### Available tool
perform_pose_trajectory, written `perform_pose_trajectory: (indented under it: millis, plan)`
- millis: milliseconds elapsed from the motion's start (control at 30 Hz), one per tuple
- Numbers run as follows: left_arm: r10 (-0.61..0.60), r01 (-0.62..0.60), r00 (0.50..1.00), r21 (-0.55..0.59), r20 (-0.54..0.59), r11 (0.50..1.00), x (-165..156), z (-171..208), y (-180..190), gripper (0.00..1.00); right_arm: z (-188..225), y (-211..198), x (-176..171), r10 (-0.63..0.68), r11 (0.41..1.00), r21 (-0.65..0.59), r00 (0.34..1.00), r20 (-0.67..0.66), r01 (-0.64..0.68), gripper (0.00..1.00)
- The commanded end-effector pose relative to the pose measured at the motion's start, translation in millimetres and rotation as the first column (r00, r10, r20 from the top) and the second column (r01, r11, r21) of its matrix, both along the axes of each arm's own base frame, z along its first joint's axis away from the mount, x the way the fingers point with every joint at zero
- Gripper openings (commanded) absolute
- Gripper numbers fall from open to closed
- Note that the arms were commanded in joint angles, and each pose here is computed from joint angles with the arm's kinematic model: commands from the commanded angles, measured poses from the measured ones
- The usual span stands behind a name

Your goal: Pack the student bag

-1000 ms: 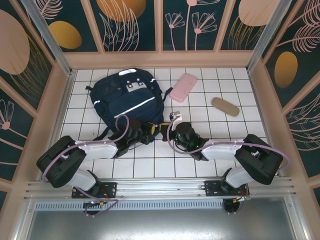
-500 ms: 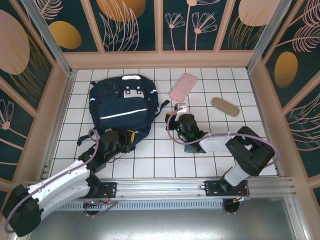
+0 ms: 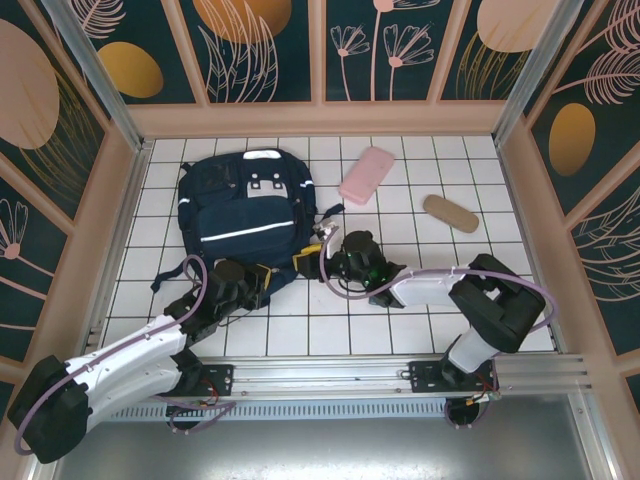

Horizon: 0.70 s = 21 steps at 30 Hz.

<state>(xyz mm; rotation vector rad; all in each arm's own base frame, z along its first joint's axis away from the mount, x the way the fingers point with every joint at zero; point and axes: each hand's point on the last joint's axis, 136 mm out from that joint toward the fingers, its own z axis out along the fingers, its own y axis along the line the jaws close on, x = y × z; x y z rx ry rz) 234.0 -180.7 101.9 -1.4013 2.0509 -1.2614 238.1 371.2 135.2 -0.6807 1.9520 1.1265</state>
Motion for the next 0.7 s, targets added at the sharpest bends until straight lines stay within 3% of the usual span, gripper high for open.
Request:
perform_pose_trajectory:
  millis: [0, 167, 400, 667]
  plan:
    - [0.043, -0.043, 0.995, -0.005, 0.086, 0.999, 16.0, 23.5, 4.4, 0.0, -14.9, 21.4, -22.7, 0.123, 0.988, -0.092, 0.992, 0.021, -0.121, 0.39]
    - [0.033, -0.033, 0.996, -0.006, 0.085, 0.999, 16.7, 22.8, 2.3, 0.0, -36.0, 29.6, -16.7, 0.114, 0.978, -0.181, 0.993, 0.036, -0.106, 0.48]
    - [0.029, -0.029, 0.996, -0.004, 0.083, 1.0, 15.8, 20.9, 2.2, 0.0, -40.6, 32.3, -9.9, 0.175, 0.973, -0.145, 0.983, -0.048, -0.18, 0.53]
    - [0.023, -0.022, 0.996, -0.007, 0.083, 1.0, 16.8, 20.0, 0.2, 0.0, -48.6, 42.9, -21.8, 0.275, 0.948, -0.134, 0.955, -0.111, -0.288, 0.45]
